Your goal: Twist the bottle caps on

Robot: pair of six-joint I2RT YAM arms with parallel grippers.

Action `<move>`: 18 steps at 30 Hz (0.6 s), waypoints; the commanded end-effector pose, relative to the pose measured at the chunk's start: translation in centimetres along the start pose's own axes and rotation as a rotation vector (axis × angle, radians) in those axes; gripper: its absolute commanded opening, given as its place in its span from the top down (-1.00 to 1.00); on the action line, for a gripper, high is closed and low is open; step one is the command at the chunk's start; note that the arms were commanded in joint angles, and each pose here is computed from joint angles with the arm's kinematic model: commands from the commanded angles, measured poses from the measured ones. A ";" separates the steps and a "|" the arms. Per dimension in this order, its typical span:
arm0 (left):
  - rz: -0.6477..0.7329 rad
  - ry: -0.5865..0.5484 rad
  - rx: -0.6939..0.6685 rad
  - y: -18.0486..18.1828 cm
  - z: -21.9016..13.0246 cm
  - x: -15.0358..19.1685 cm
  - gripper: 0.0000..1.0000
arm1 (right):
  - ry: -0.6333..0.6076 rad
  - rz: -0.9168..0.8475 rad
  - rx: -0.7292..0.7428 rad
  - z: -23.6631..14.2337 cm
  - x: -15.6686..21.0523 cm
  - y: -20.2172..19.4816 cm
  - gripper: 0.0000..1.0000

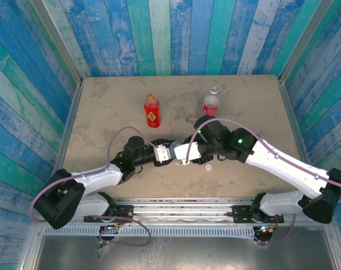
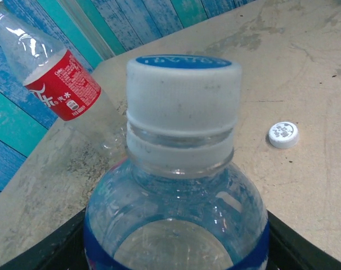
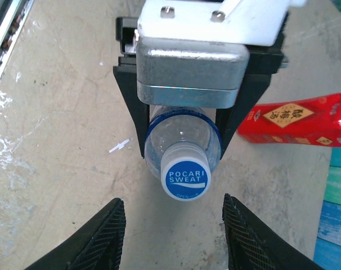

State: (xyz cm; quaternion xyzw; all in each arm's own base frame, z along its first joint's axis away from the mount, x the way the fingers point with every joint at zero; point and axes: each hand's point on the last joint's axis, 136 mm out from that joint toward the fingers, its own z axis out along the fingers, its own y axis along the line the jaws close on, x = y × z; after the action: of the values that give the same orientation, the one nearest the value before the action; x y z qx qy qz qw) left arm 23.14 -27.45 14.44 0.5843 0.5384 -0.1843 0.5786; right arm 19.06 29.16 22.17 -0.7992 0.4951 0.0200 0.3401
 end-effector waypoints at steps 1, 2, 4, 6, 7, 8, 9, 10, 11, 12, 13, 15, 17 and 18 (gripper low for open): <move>0.027 -0.050 0.002 0.4 -0.3 -1.9 -0.17 | 0.032 -0.045 0.018 0.6 0.1 -0.9 0.01; 0.025 -0.049 0.002 0.4 -0.3 -1.9 -0.16 | 0.036 -0.046 0.014 0.9 0.1 -0.9 0.01; 0.024 -0.050 0.002 0.4 -0.3 -2.0 -0.12 | 0.039 -0.046 0.002 1.5 0.1 -1.0 0.02; 0.023 -0.053 0.007 0.3 -0.3 -2.0 -0.08 | 0.044 -0.049 0.000 2.1 0.0 -1.2 -0.02; 0.024 -0.054 0.004 0.4 -0.3 -2.0 -0.08 | 0.052 -0.049 0.006 2.4 0.2 -1.4 -0.03; 0.023 -0.053 0.006 0.3 -0.3 -2.0 -0.08 | 0.054 -0.051 0.009 2.6 0.2 -1.5 -0.03; 0.022 -0.050 0.009 0.3 -0.3 -1.9 -0.08 | 0.055 -0.052 0.007 2.9 0.3 -1.4 -0.03; 0.018 -0.051 0.011 0.3 -0.3 -1.9 -0.08 | 0.051 -0.051 0.008 3.1 0.2 -1.5 -0.01; 0.018 -0.052 0.014 0.2 -0.3 -1.9 -0.08 | 0.047 -0.050 0.002 3.3 0.1 -1.4 0.00; 0.016 -0.054 0.014 0.3 -0.3 -2.0 -0.08 | 0.043 -0.048 -0.005 3.5 0.0 -1.3 0.05; 0.017 -0.056 0.014 0.3 -0.3 -2.1 -0.08 | 0.042 -0.046 -0.013 3.6 0.0 -1.2 0.13; 0.016 -0.057 0.012 0.3 -0.3 -2.1 -0.08 | 0.047 -0.043 -0.018 3.7 0.1 -1.1 0.31; 0.016 -0.055 0.010 0.3 -0.3 -2.1 -0.08 | 0.052 -0.042 -0.016 3.7 0.2 -1.1 0.42; 0.017 -0.056 0.008 0.4 -0.3 -2.1 -0.08 | 0.053 -0.037 -0.015 3.7 0.3 -1.1 0.48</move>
State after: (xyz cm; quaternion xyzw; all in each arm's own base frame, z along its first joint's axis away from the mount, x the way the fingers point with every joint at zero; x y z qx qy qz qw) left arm 22.83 -27.38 13.99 0.5876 0.5440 -0.1902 0.5680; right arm 20.91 30.85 19.27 -0.8143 0.4899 -0.0004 0.3113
